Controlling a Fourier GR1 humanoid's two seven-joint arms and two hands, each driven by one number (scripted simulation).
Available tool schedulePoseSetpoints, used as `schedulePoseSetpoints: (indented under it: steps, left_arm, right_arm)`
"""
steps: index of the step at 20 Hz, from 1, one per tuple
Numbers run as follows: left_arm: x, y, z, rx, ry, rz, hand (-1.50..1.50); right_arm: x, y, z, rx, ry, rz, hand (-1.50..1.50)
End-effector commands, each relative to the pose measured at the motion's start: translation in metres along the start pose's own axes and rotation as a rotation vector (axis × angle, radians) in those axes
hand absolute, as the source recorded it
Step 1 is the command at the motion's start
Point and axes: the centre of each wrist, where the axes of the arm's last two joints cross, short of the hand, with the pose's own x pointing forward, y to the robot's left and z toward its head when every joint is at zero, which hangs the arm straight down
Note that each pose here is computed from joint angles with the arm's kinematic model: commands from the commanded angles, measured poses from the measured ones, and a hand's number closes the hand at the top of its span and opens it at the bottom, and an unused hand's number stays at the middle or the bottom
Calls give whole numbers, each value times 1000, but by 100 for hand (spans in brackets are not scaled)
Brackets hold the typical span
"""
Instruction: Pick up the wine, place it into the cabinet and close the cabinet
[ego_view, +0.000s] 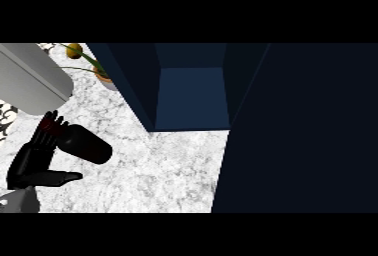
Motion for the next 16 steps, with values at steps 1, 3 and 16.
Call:
schedulePoseSetpoints:
  steps: [1,3,16]
  left_arm:
    - [-11,4,-4,-35,15,15,-150]
    - [-26,2,1,-10,33,29,-150]
    - [-46,-20,-15,-99,75,136,-150]
  right_arm:
    - [21,-6,33,-38,-94,36,-150]
    - [19,-2,15,-47,-115,32,-150]
    - [31,-10,35,-31,-91,26,-150]
